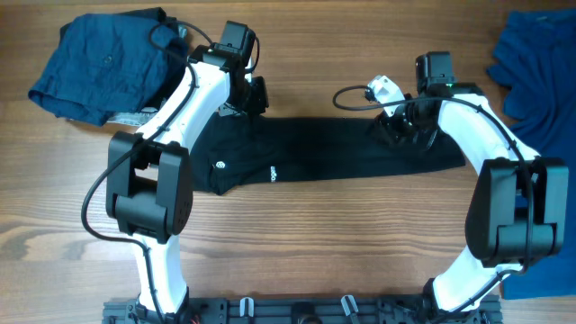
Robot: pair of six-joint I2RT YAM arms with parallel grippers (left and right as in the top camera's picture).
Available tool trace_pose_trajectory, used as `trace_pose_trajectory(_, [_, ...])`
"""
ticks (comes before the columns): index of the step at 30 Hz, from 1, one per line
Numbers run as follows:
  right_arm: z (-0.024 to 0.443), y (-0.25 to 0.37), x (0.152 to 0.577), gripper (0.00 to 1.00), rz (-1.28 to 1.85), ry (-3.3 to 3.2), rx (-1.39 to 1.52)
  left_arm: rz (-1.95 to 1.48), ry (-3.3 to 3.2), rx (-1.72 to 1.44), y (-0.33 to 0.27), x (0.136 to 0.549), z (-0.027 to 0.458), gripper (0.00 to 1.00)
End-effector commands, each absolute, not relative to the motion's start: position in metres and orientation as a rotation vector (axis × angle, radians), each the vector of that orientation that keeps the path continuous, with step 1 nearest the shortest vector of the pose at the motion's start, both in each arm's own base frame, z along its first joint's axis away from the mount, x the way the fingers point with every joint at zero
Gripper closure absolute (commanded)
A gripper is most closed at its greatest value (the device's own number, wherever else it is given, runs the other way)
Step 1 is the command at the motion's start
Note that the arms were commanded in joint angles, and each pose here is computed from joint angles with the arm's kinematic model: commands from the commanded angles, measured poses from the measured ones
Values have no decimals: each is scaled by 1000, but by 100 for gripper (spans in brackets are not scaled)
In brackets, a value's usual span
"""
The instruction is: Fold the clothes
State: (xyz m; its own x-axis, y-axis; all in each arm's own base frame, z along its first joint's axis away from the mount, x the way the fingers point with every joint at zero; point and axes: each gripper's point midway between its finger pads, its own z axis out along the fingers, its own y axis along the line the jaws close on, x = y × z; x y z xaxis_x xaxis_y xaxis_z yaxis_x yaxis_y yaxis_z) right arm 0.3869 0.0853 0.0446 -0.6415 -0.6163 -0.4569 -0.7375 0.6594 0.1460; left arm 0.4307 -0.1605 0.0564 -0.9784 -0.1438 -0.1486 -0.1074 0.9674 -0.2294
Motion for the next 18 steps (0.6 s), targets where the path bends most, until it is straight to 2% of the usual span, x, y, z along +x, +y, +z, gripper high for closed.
trace_pose_trajectory(1, [45,91,379,65,452,2409,-1221,-306,2946,-178,-160,434,55,66])
trace_pose_trajectory(3, [43,91,379,67,451,2408,-1221,-307,2946,-178,-160,434,55,66])
trace_pose_trajectory(6, [40,93,376,78,474,2405,-1218,-306,2947,-178,-160,434,55,66])
trace_pose_trajectory(11, [33,95,371,80,500,2401,-1213,-307,2946,-178,-160,434,55,66])
trace_pose_trajectory(12, [33,95,370,78,502,2404,-1213,-307,2946,-178,-160,434,55,66])
trace_pose_trajectory(16, [31,95,362,59,527,2435,-1214,-306,2947,-178,-160,434,55,66])
trace_pose_trajectory(18, [29,95,359,56,533,2443,-1214,-306,2947,-178,-160,434,55,66])
